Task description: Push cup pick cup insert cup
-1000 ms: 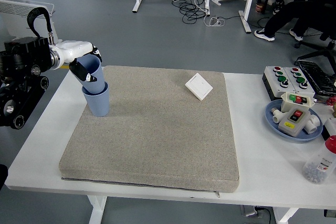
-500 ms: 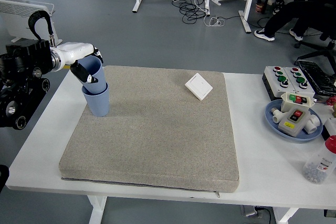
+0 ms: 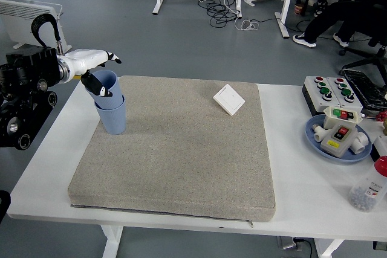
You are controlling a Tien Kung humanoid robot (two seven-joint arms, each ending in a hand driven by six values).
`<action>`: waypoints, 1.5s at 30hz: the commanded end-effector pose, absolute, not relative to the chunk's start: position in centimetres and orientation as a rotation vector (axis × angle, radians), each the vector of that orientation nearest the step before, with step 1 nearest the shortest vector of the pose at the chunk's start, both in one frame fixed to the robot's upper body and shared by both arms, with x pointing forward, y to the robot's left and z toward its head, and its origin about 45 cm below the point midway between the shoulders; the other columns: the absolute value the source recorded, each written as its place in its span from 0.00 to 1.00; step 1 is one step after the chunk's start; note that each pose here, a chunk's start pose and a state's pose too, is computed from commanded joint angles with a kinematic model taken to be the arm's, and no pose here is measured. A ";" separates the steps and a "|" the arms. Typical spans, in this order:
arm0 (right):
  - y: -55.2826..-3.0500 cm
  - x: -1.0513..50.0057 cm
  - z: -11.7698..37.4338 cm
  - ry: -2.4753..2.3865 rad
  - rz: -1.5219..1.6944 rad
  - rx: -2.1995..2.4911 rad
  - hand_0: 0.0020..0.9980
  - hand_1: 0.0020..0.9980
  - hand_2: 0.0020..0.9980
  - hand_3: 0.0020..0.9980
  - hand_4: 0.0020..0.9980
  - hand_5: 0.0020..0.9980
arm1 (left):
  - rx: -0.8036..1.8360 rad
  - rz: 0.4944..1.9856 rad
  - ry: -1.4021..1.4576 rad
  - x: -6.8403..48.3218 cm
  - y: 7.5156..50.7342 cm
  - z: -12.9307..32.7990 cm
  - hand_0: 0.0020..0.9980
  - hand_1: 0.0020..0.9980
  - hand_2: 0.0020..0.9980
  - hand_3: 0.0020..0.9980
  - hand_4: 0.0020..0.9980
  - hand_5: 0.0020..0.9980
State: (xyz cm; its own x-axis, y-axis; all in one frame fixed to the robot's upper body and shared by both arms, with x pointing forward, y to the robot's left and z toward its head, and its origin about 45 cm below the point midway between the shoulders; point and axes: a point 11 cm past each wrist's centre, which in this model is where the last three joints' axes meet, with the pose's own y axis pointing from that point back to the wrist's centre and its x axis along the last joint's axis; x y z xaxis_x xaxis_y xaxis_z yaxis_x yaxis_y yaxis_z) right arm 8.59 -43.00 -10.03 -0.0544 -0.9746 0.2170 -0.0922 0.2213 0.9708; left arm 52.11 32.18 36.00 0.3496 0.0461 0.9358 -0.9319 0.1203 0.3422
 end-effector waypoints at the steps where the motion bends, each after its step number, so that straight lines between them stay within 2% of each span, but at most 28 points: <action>1: -43.0 8.6 -10.0 -1.409 -1.027 1.092 0.78 0.68 0.68 0.57 0.13 0.47 | 1.227 0.903 -0.951 52.1 32.2 36.0 0.81 0.90 1.00 0.97 0.92 0.24; 3: -43.0 8.6 -10.0 -1.410 -1.027 1.092 0.78 0.68 0.68 0.57 0.13 0.47 | 1.225 0.909 -0.950 52.2 32.3 35.9 0.83 0.91 1.00 1.00 0.95 0.28; 9: -43.0 8.6 -10.0 -1.410 -1.027 1.092 0.78 0.68 0.68 0.57 0.13 0.47 | 1.216 0.924 -0.958 52.2 32.5 36.0 0.85 0.92 1.00 1.00 0.96 0.30; 14: -43.0 8.5 -10.1 -1.408 -1.028 1.091 0.78 0.68 0.68 0.57 0.13 0.47 | 1.193 0.939 -0.990 52.2 32.2 36.3 0.85 0.92 1.00 1.00 0.96 0.30; 15: -43.0 8.5 -10.1 -1.408 -1.028 1.090 0.78 0.68 0.68 0.57 0.13 0.47 | 1.191 0.941 -0.994 52.2 32.1 36.3 0.84 0.91 1.00 0.99 0.93 0.31; 20: -42.9 8.3 -10.1 -1.406 -1.030 1.089 0.78 0.68 0.68 0.57 0.13 0.47 | 1.121 1.021 -1.101 52.0 31.6 37.4 0.84 0.91 1.00 0.99 0.93 0.31; 21: -42.9 8.3 -10.1 -1.407 -1.032 1.088 0.78 0.68 0.68 0.57 0.13 0.47 | 1.090 1.047 -1.101 51.9 31.5 37.6 0.72 0.77 0.89 0.81 0.72 0.48; 26: -42.9 8.2 -10.2 -1.408 -1.034 1.088 0.78 0.68 0.68 0.57 0.13 0.47 | 0.881 1.192 -0.986 51.0 31.4 37.9 0.72 0.77 0.89 0.81 0.72 0.48; 27: -42.9 8.2 -10.2 -1.409 -1.035 1.088 0.78 0.68 0.68 0.57 0.13 0.47 | 0.846 1.215 -0.952 50.9 31.5 37.8 0.67 0.72 0.79 0.74 0.66 0.56; 32: -42.8 8.1 -10.2 -1.410 -1.037 1.088 0.78 0.68 0.68 0.57 0.13 0.47 | 0.674 1.356 -0.740 49.9 32.6 36.5 0.67 0.72 0.79 0.74 0.66 0.56; 33: -42.8 8.1 -10.2 -1.409 -1.037 1.088 0.78 0.68 0.68 0.57 0.13 0.47 | 0.633 1.391 -0.691 49.7 33.0 36.1 0.69 0.73 0.80 0.73 0.61 0.79; 38: -42.7 8.1 -10.2 -1.410 -1.035 1.088 0.78 0.68 0.68 0.57 0.13 0.47 | 0.427 1.502 -0.509 48.3 34.9 34.7 0.69 0.73 0.80 0.73 0.61 0.79; 39: -42.7 8.1 -10.2 -1.411 -1.036 1.088 0.78 0.69 0.68 0.57 0.13 0.47 | 0.386 1.510 -0.473 48.1 35.1 34.5 0.81 0.84 0.90 0.79 0.60 1.00; 44: -42.7 8.1 -10.2 -1.411 -1.036 1.088 0.78 0.69 0.68 0.57 0.13 0.47 | 0.170 1.552 -0.288 46.5 37.0 32.9 0.81 0.84 0.90 0.79 0.60 1.00; 45: -42.7 8.2 -10.2 -1.411 -1.036 1.089 0.78 0.68 0.68 0.57 0.13 0.47 | 0.138 1.554 -0.246 46.2 37.4 32.3 0.84 0.86 0.93 0.82 0.60 1.00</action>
State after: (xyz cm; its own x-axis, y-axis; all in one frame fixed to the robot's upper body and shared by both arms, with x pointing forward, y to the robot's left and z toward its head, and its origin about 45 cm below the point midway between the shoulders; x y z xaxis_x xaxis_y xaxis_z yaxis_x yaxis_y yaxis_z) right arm 8.16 -42.67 -10.25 -0.0605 -0.9752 0.2131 -0.0889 0.2179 0.9719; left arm 46.17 37.36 32.31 -0.0007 0.9702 0.2423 -0.9976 0.0160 -0.0671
